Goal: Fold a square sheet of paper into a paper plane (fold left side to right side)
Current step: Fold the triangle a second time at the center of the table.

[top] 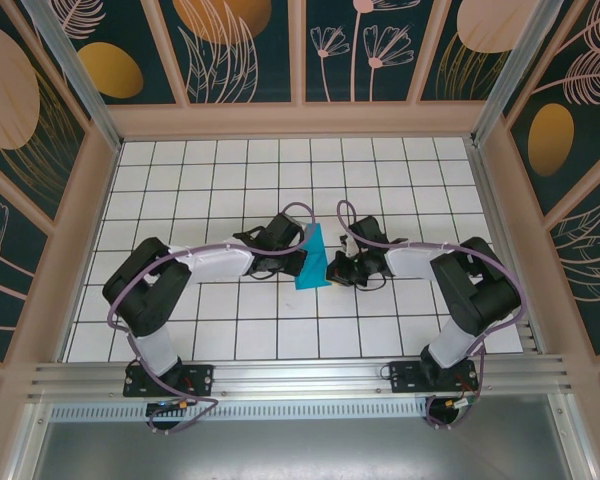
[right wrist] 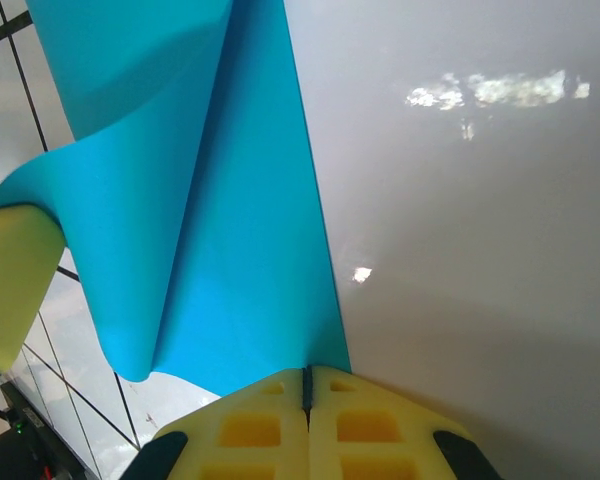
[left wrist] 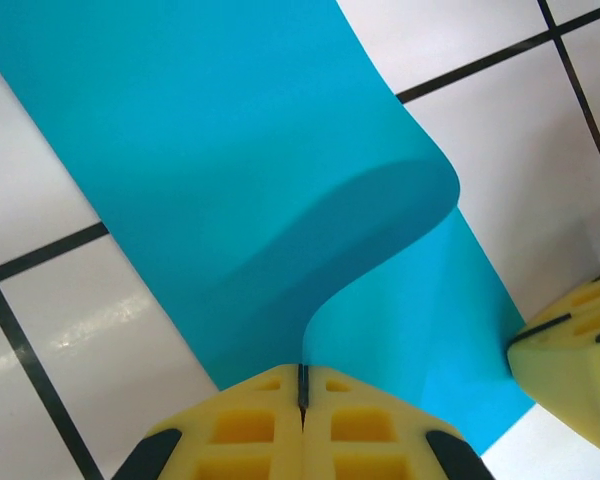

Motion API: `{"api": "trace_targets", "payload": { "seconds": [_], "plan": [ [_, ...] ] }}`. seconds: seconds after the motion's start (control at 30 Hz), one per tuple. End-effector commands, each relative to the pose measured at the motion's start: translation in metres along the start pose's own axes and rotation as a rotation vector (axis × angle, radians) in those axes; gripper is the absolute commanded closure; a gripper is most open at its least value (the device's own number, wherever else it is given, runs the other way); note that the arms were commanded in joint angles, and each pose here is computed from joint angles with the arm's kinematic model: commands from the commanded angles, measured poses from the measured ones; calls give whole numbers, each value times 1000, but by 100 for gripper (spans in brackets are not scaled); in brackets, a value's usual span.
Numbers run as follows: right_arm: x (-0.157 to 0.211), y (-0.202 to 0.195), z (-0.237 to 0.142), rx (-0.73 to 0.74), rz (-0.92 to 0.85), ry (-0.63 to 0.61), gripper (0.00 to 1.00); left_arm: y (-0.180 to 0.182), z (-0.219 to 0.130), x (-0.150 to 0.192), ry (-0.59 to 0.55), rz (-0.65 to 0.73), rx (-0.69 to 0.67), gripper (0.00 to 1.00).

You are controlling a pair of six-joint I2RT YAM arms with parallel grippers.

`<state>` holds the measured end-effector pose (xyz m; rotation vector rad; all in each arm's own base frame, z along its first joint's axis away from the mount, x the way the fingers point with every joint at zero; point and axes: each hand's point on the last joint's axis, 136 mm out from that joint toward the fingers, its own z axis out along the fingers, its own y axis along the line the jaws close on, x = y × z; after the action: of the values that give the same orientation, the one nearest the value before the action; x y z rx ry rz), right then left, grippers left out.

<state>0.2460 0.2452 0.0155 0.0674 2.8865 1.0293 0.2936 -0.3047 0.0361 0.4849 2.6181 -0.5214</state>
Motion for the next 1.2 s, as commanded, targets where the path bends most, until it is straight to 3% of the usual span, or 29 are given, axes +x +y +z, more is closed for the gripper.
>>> {"api": "trace_targets", "payload": {
  "seconds": [0.0, 1.17],
  "plan": [
    [7, -20, 6, 92, 15, 26, 97, 6, 3, -3, 10, 16, -28, 99],
    [6, -22, 8, 105, 16, 43, 96, 24, 14, 10, 42, 5, -91, 97]
  ]
}}
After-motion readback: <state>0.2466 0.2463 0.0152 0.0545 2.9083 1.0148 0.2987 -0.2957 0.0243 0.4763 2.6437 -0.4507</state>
